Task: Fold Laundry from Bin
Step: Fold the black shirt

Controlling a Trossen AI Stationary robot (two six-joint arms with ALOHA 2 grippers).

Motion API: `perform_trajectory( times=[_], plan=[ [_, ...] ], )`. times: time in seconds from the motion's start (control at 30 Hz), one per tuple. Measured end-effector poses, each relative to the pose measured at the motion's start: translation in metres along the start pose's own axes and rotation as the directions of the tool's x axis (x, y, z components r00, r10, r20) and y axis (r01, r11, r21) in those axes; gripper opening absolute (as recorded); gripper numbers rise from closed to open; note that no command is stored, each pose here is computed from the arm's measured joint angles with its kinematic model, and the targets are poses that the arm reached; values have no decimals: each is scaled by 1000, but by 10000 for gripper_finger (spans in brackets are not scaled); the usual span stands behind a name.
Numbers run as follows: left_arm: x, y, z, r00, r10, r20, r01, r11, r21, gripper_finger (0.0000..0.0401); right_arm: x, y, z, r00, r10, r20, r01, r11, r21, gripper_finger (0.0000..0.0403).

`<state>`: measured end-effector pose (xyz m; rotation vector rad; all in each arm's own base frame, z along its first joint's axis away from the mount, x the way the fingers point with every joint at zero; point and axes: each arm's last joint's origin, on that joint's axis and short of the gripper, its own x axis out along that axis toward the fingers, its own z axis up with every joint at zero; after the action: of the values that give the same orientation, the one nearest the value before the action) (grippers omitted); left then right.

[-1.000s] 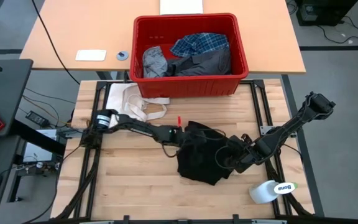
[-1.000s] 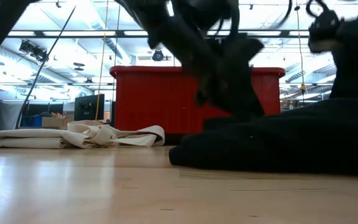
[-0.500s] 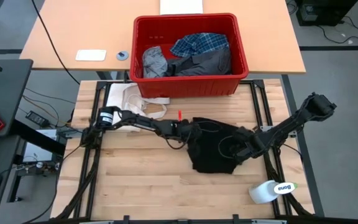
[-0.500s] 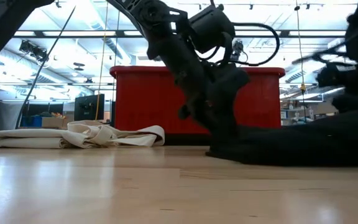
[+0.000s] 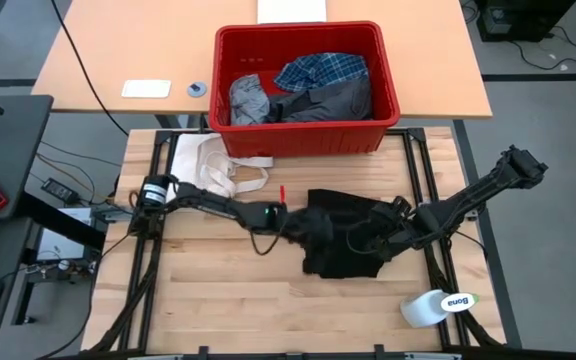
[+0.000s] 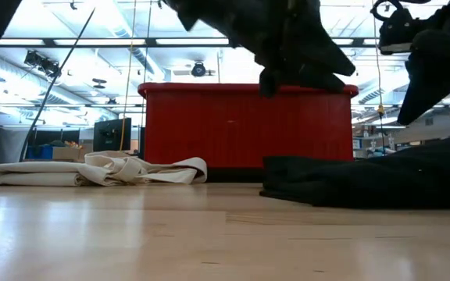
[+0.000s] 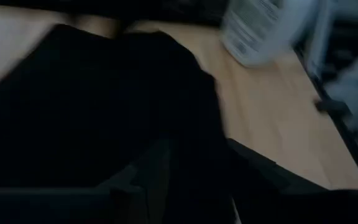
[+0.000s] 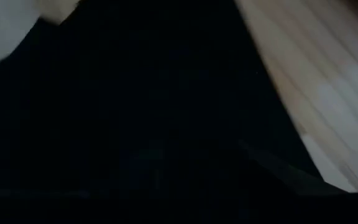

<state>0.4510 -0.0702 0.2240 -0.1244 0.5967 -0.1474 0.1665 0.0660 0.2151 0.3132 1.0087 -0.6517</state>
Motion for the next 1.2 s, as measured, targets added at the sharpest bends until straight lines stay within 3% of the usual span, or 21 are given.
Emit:
perform_trajectory(
  times=[0.1,0.23,0.47,0.63,0.77,0.93,1.03,1.2],
  plan=[
    [6,-19,-12,998,-27,-58,29,999,27,157,-9,-13,2,1000,-4,10,3,995,101,201],
    [22,-35,-26,998,-19,-53,22,998,65,185,-22,-24,4,996,56,71,-67,986,155,201],
    [54,-29,-50,998,31,-53,-28,997,67,261,-33,-30,8,979,150,136,-183,945,271,201],
    [70,-26,-72,988,108,-111,-96,989,110,270,-33,-26,9,976,164,145,-200,936,290,201],
    [70,-25,-74,981,151,-125,-144,988,63,211,-33,-25,9,974,190,122,-218,931,292,201],
    [48,-16,-47,989,130,-75,-134,990,-47,37,-38,-19,7,955,277,110,-297,918,264,201],
    [24,-13,-18,1000,-10,-9,9,991,-133,23,-39,-18,4,949,307,75,-316,915,252,198],
    [-24,-27,21,973,-211,89,221,968,-122,22,-25,-11,-1,966,249,76,-259,941,218,185]
  ],
)
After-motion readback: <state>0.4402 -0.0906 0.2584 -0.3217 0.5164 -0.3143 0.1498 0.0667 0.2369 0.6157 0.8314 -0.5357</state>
